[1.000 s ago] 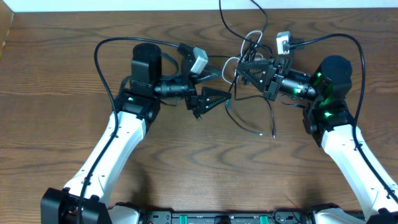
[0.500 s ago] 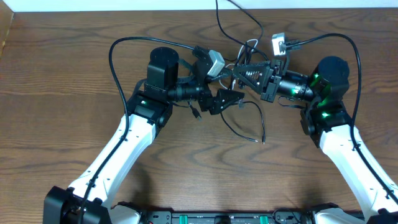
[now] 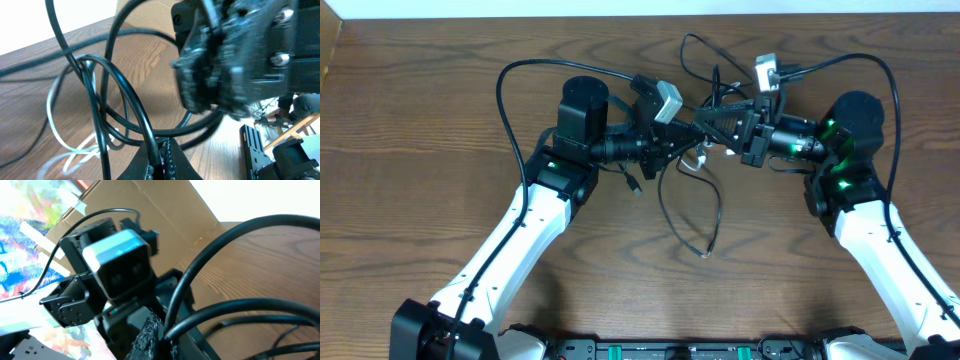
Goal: Untangle cables
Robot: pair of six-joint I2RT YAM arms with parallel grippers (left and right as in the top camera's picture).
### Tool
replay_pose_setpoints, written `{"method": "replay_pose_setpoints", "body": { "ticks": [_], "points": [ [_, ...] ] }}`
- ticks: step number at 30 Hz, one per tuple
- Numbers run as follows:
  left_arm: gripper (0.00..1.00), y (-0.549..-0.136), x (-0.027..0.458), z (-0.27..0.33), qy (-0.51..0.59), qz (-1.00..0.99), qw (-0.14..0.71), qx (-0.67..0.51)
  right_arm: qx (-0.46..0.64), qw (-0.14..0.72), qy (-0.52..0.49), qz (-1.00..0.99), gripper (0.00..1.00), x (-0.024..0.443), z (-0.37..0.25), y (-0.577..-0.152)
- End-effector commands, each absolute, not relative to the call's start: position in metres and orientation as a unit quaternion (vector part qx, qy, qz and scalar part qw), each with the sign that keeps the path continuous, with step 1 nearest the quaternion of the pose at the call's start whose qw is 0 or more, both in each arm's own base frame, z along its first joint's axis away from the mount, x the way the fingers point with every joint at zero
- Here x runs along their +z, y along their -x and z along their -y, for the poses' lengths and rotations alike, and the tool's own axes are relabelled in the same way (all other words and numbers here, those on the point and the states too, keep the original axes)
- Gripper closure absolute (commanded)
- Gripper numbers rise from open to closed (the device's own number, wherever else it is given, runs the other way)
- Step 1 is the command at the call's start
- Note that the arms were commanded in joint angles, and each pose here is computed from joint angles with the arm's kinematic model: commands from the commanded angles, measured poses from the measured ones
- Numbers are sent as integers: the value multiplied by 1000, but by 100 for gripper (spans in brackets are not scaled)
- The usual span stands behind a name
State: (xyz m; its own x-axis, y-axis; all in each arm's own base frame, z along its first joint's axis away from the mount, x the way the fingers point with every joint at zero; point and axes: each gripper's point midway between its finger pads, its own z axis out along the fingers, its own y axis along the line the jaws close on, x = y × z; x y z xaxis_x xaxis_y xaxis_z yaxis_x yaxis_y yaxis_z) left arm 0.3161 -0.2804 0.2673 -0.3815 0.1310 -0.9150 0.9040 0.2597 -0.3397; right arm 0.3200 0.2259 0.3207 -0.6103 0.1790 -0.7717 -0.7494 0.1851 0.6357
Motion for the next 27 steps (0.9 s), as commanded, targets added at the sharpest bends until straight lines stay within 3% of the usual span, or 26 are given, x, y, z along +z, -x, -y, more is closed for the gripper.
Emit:
{"method": "replay_pose_setpoints", "body": {
  "ticks": [1, 11, 14, 20, 27],
  "points": [
    [93, -324, 271, 276, -377, -679, 423, -467, 588, 405, 219, -666, 99, 326, -212, -325],
    [92, -361, 271, 225, -309, -712, 446, -446, 573, 382, 181, -702, 99, 301, -189, -335],
    [92, -373, 267, 203, -281, -727, 450, -435, 568, 384, 180, -706, 92, 298, -185, -337],
    [92, -391, 256, 152, -217, -761, 450, -413, 541, 370, 159, -738, 99, 270, -165, -341],
    [92, -403, 242, 89, -135, -796, 445, -387, 480, 369, 93, -791, 99, 233, -116, -352]
  ]
}}
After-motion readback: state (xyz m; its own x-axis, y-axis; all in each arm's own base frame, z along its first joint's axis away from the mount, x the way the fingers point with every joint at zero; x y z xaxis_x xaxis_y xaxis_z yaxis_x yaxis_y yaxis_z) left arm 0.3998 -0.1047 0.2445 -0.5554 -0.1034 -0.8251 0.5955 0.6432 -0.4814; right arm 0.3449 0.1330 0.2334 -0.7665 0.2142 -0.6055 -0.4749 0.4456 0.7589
